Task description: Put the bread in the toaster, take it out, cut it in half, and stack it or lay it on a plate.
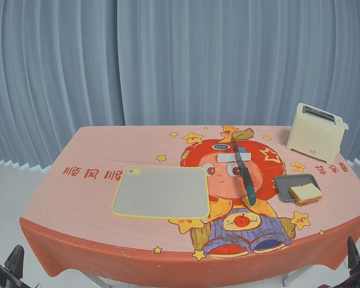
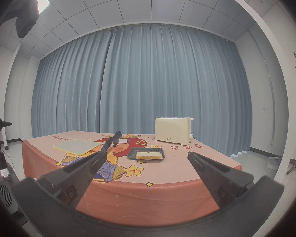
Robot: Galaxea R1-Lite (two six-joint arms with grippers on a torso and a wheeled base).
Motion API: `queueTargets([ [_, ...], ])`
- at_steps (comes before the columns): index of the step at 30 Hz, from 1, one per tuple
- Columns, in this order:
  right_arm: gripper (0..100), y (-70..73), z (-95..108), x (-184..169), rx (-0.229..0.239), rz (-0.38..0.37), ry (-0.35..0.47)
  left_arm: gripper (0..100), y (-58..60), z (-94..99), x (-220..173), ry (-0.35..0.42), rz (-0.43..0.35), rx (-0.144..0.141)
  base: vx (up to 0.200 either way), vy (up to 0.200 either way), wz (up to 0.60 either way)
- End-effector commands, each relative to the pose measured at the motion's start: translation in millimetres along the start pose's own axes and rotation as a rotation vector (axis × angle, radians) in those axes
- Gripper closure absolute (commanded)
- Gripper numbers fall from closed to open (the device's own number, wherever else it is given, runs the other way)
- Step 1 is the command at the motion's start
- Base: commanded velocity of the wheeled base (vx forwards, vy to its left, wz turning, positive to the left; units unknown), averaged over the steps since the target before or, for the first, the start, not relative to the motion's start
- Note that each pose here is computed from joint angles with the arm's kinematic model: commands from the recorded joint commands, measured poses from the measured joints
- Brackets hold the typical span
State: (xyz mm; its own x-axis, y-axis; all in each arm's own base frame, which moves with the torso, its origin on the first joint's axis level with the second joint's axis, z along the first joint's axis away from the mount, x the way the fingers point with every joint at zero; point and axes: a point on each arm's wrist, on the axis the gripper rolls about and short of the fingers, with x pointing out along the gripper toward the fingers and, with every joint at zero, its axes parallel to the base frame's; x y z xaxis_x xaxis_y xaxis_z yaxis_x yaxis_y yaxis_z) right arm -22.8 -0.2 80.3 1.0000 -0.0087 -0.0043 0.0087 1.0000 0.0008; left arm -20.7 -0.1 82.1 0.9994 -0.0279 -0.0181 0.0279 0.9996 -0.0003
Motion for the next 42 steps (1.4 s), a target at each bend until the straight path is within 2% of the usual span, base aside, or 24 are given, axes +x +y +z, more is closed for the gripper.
queueTargets([
  [1, 0, -0.1, -5, 1, -0.001, -0.002, 0.019, 100, 0.0, -4.9, 1, 0.019, 0.000, 0.000, 0.000, 0.000, 0.00],
  [34, 0, -0.1, -4, 1, -0.012, -0.007, 0.014, 100, 0.0, -4.9, 1, 0.019, 0.000, 0.000, 0.000, 0.000, 0.00],
  [35, 0, -0.1, -3, 1, -0.012, -0.008, 0.008, 100, 0.0, -4.9, 1, 0.019, 0.000, 0.000, 0.000, 0.000, 0.00],
  [38, 0, -0.1, 8, 1, -0.020, -0.008, -0.098, 100, 0.0, -5.0, 1, 0.020, 0.000, 0.000, 0.000, 0.000, 0.00],
  [42, 0, -0.1, 6, 1, -0.026, -0.006, -0.092, 100, 0.0, -5.0, 1, 0.020, 0.000, 0.000, 0.000, 0.000, 0.00],
])
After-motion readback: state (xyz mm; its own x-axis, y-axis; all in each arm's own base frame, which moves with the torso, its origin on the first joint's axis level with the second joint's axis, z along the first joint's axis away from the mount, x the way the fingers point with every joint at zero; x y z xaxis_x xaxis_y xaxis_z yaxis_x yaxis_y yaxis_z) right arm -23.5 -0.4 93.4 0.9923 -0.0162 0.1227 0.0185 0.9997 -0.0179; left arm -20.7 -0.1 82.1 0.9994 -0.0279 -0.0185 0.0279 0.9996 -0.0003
